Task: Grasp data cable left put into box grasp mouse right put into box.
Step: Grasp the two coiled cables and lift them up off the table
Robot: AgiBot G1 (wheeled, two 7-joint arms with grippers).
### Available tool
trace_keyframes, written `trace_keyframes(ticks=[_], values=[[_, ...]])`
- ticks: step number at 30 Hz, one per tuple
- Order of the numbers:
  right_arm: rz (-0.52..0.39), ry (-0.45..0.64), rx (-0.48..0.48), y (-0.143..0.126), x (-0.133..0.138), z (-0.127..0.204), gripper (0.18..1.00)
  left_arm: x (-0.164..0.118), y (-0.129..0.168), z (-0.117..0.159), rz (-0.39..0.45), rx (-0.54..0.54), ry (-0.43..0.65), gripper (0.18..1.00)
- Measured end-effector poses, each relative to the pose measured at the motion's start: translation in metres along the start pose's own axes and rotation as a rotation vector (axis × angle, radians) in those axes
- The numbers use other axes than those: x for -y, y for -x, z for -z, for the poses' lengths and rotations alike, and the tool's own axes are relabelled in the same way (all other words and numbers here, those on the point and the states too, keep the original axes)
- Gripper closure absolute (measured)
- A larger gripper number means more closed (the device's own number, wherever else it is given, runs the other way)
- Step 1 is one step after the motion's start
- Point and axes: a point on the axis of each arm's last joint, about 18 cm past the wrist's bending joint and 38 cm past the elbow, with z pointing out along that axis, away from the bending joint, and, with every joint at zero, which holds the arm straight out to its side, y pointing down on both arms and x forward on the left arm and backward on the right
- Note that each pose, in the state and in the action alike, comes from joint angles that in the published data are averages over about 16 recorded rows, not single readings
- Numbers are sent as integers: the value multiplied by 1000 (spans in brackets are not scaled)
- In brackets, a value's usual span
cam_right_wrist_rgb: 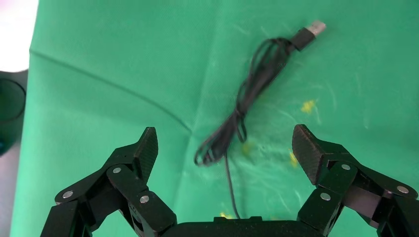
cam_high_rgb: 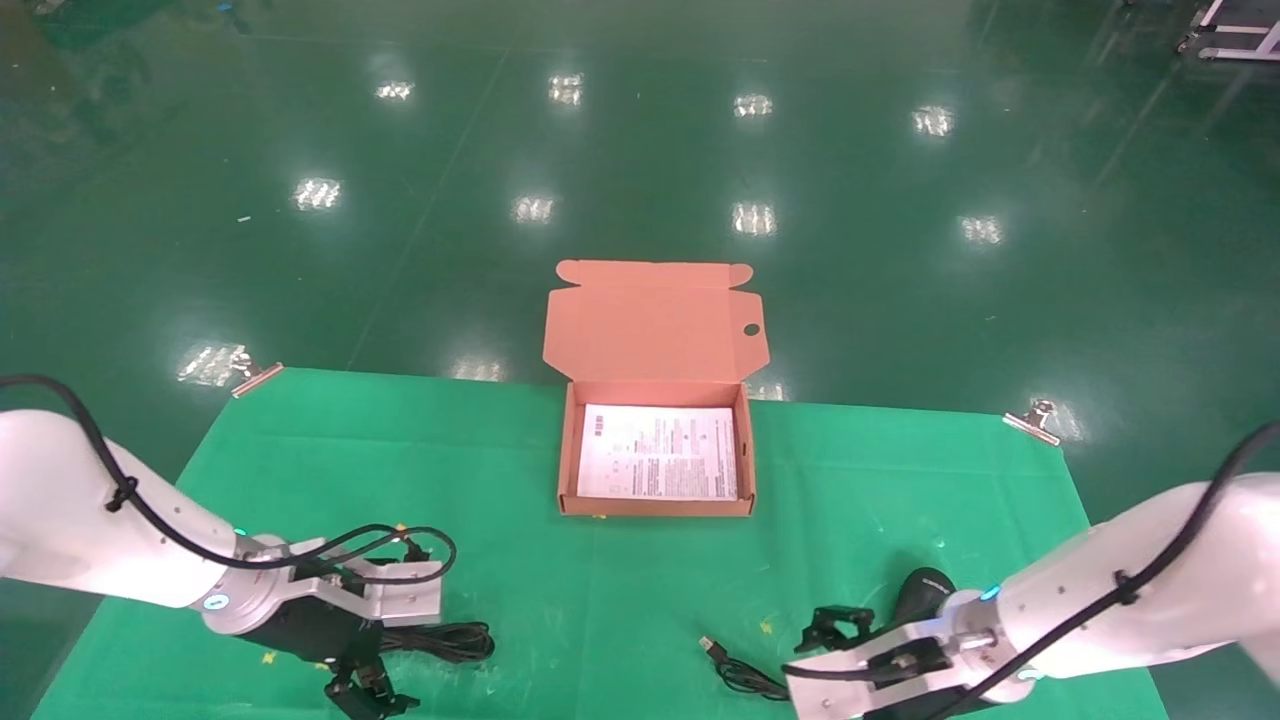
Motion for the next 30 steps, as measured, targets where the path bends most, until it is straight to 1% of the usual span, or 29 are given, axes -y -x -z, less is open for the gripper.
trace_keyframes(ticks=[7, 20, 26, 30], values=[[-28, -1, -4, -3, 1, -18, 178, -8, 7, -10, 51, 22, -5, 184], [-28, 24, 1, -1, 0, -39, 184, -14, 11, -17, 77, 38, -11, 193], [-26, 27, 2, -1, -1, -40, 210, -14, 11, -17, 78, 39, -11, 226], [-29, 23, 1, -2, 0, -38, 249, -14, 11, -17, 76, 39, -12, 257]])
